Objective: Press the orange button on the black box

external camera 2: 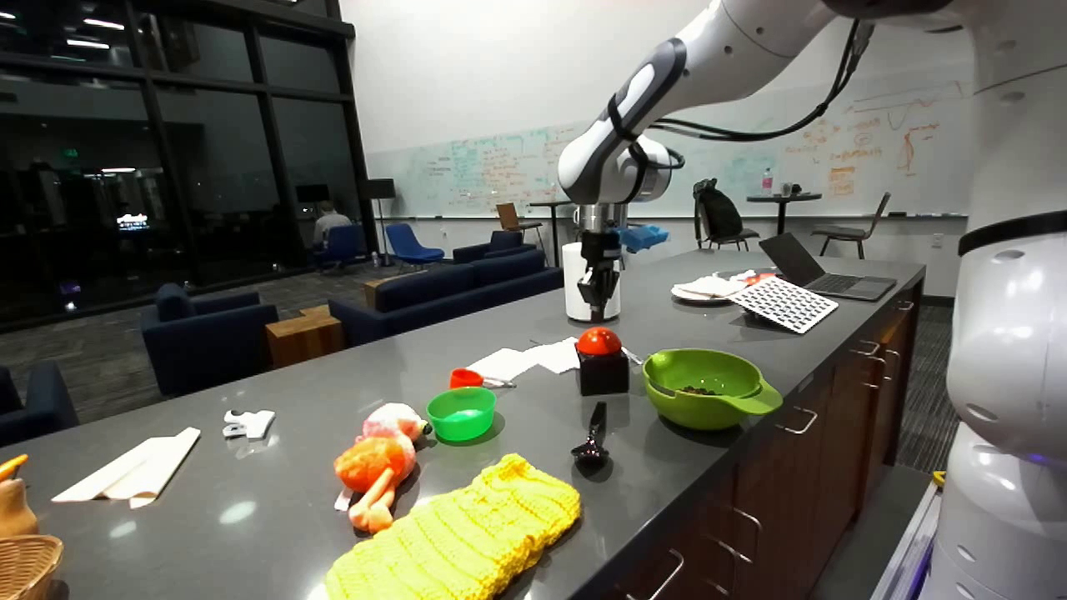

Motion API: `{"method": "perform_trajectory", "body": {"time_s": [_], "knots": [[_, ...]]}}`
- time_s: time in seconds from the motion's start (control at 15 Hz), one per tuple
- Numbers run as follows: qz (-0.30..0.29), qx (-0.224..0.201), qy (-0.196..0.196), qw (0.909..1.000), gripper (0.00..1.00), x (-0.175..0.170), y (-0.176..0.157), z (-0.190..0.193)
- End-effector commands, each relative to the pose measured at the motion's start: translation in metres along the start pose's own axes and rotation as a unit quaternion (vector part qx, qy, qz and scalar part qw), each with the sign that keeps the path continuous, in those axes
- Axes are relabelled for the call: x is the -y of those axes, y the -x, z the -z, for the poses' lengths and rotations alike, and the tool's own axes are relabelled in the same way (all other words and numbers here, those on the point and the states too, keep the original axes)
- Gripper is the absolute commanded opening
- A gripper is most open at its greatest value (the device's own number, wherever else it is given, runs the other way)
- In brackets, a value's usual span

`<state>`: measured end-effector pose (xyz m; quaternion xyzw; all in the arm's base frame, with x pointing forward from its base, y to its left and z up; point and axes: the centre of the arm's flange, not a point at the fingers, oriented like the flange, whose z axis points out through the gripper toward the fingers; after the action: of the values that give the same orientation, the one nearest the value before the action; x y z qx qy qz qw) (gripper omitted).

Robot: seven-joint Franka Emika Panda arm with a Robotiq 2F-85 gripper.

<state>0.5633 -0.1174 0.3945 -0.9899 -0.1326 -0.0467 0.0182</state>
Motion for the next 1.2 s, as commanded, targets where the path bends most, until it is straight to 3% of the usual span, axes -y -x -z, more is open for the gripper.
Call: {"method": "perform_trajectory", "body": {"time_s": [0.0, 0.67, 1.13], "knots": [[-0.011, 0.008, -0.003, 0.9999, 0.00, -0.0018, -0.0036, 0.0049], [-0.044, 0.040, -0.022, 0.9980, 0.00, 0.0030, -0.0004, 0.0056], [-0.049, 0.036, -0.019, 0.9980, 0.00, 0.0029, -0.0030, 0.0088]]}}
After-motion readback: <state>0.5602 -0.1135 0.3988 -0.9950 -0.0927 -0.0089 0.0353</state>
